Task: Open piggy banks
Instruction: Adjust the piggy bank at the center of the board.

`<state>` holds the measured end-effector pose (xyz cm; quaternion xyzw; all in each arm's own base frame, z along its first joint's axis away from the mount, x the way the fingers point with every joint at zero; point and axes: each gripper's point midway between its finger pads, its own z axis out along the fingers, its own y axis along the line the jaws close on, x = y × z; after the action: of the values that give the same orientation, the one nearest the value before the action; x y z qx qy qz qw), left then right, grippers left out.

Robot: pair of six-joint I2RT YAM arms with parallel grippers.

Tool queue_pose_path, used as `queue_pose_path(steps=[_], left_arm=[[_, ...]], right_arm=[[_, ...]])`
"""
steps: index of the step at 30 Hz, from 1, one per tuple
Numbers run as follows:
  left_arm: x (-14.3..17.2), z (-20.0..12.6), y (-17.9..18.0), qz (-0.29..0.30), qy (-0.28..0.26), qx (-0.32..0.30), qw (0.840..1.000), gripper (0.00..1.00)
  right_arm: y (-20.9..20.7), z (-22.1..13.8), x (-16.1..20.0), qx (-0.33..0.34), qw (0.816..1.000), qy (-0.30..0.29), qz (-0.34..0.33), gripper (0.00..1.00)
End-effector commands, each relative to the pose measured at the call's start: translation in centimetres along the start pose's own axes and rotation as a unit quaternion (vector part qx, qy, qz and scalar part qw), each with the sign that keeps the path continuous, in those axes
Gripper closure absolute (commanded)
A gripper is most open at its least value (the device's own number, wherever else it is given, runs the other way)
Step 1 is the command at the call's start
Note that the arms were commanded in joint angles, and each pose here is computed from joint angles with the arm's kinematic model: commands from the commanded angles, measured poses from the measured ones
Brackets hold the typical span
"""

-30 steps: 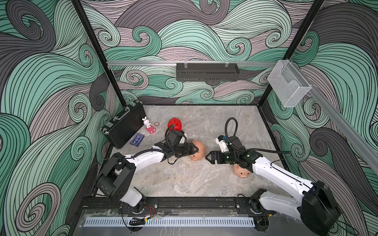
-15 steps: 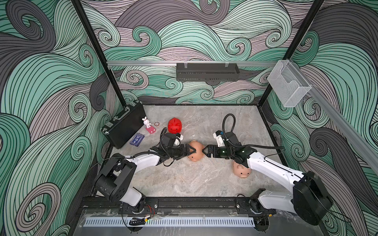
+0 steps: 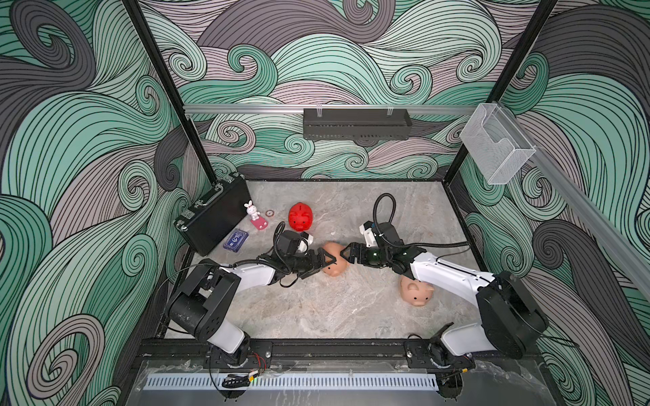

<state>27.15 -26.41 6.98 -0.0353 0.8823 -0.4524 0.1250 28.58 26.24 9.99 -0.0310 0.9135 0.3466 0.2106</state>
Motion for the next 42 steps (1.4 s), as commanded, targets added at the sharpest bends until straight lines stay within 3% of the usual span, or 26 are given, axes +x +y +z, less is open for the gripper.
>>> queue_pose_path(steps=[1,13,25,42], left_arm=[[1.0,0.3,3.0,-0.033,0.012,-0.043,0.998,0.03],[0.7,-0.4,4.0,-0.042,0.000,-0.051,0.998,0.01],[-0.4,-2.5,2.7,-0.010,-0.025,-0.075,0.997,0.01],[-2.3,-3.9,0.1,0.018,-0.060,-0.063,0.996,0.14]], right_arm=[[1.4,-0.1,-1.1,-0.021,1.000,-0.012,-0.002,0.13],[0.6,-0.1,-1.1,-0.002,1.000,-0.012,-0.012,0.14],[-0.8,-1.7,-3.8,0.087,0.994,-0.042,-0.049,0.15],[-1.1,1.9,-6.4,0.155,0.987,0.031,-0.039,0.27]])
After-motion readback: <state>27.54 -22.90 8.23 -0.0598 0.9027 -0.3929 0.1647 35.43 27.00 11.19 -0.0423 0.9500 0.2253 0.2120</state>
